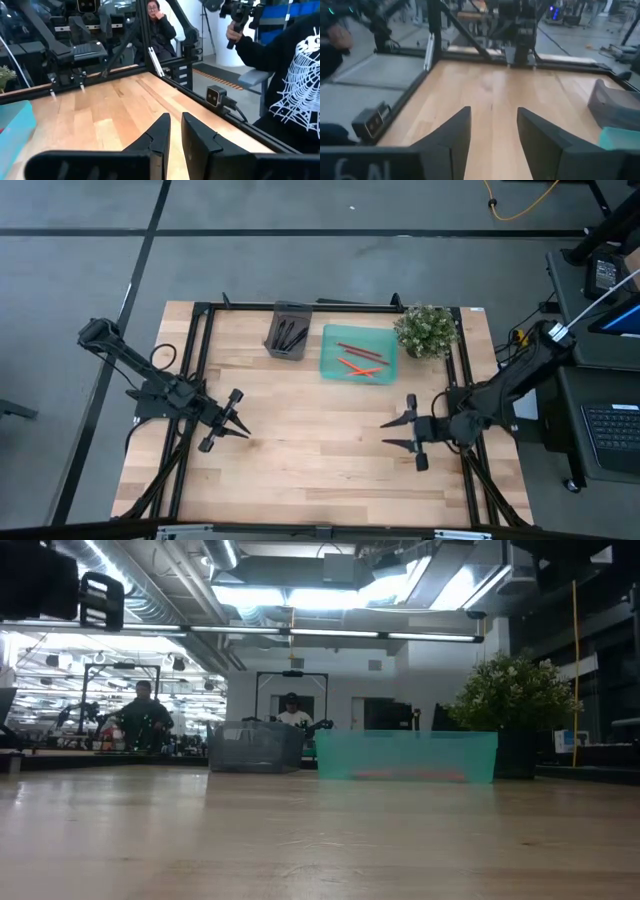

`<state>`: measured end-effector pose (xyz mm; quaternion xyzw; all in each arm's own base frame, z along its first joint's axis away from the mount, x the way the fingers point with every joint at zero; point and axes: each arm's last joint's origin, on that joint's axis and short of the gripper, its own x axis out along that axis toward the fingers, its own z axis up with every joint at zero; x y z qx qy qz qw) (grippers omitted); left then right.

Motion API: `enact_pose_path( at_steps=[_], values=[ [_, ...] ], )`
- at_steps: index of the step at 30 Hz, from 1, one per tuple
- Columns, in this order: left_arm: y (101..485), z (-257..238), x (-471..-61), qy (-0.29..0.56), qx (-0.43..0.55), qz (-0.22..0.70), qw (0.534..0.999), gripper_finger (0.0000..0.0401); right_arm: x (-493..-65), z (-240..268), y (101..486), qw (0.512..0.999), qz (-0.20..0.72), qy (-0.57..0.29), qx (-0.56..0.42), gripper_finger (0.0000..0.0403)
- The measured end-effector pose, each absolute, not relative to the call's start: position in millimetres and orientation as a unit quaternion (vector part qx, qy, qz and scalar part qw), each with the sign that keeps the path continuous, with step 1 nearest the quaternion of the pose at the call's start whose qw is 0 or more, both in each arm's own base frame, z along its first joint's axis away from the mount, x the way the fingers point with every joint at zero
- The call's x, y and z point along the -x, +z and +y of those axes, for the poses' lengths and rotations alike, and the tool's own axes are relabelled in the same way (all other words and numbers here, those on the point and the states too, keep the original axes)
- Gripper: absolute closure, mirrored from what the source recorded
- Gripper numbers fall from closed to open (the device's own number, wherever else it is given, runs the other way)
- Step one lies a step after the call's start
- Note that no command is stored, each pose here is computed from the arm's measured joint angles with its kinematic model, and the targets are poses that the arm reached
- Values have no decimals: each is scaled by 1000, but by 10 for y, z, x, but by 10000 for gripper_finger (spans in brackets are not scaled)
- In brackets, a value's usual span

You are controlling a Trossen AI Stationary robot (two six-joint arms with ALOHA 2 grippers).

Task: Sort pens & pencils
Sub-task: Return to Home Position

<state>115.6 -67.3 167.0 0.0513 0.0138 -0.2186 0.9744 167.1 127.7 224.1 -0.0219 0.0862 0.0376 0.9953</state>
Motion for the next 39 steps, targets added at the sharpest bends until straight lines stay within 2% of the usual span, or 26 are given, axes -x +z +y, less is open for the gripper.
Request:
enact_pose_path(
  at_steps=[7, 18, 28, 33, 39],
  values=[
    [1623, -665, -1142, -219, -52, 10, 974, 360, -1598, 1193, 2020, 998, 41, 49, -4, 242],
    [1501, -655, -1133, -213, -71, 71, 972, 360, -1542, 911, 1717, 999, 27, 35, -7, 242],
    [1502, -654, -1133, -213, -71, 71, 972, 360, -1526, 783, 1647, 998, 12, 38, -42, 242],
    [1607, -590, -1104, -196, -55, 26, 979, 360, -1535, 764, 1635, 999, 17, 31, -39, 242],
    [1748, -360, -1106, -107, -36, -37, 993, 360, -1534, 762, 1604, 999, 31, 30, -31, 242]
  ],
)
